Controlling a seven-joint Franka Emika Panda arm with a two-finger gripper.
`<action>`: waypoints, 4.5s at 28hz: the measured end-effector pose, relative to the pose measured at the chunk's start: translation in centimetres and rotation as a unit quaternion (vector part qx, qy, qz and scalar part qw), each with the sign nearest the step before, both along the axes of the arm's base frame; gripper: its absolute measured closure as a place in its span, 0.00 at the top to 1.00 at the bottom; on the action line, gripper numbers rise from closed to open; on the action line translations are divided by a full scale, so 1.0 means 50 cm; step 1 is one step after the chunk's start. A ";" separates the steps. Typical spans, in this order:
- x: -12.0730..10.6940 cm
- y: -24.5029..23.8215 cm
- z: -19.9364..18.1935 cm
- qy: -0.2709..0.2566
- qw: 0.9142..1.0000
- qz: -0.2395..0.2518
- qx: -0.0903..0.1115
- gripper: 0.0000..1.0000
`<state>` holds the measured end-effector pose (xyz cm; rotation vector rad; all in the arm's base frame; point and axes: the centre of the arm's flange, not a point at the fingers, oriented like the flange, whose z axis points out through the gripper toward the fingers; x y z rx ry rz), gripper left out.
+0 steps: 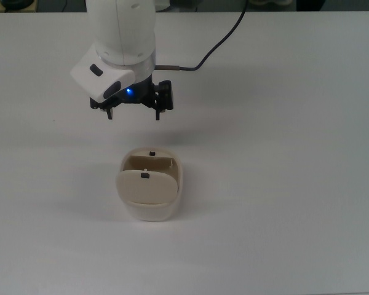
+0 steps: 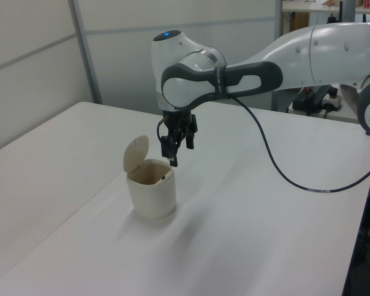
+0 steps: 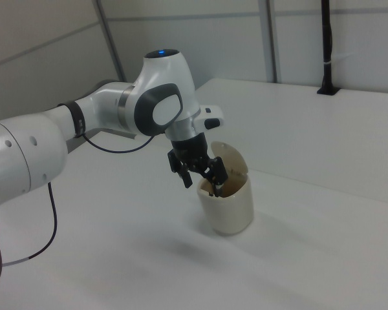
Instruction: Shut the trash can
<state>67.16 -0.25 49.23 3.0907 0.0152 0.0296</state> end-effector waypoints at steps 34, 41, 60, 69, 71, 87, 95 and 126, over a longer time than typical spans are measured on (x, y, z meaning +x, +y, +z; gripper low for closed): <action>-0.002 -0.002 0.000 0.004 1.000 -0.001 0.001 0.01; 0.010 -0.004 0.017 -0.024 0.999 -0.009 0.022 0.01; 0.087 0.022 0.141 -0.266 0.963 -0.005 0.050 0.01; 0.127 0.026 0.081 -0.304 0.951 -0.005 0.050 0.01; 0.133 0.027 0.065 -0.305 0.951 -0.005 0.050 0.01; 0.126 0.038 0.020 -0.240 0.969 0.031 0.043 0.01; 0.112 0.039 0.002 -0.191 0.980 0.046 0.042 0.01; 0.079 0.032 -0.099 -0.090 0.993 0.065 0.042 0.01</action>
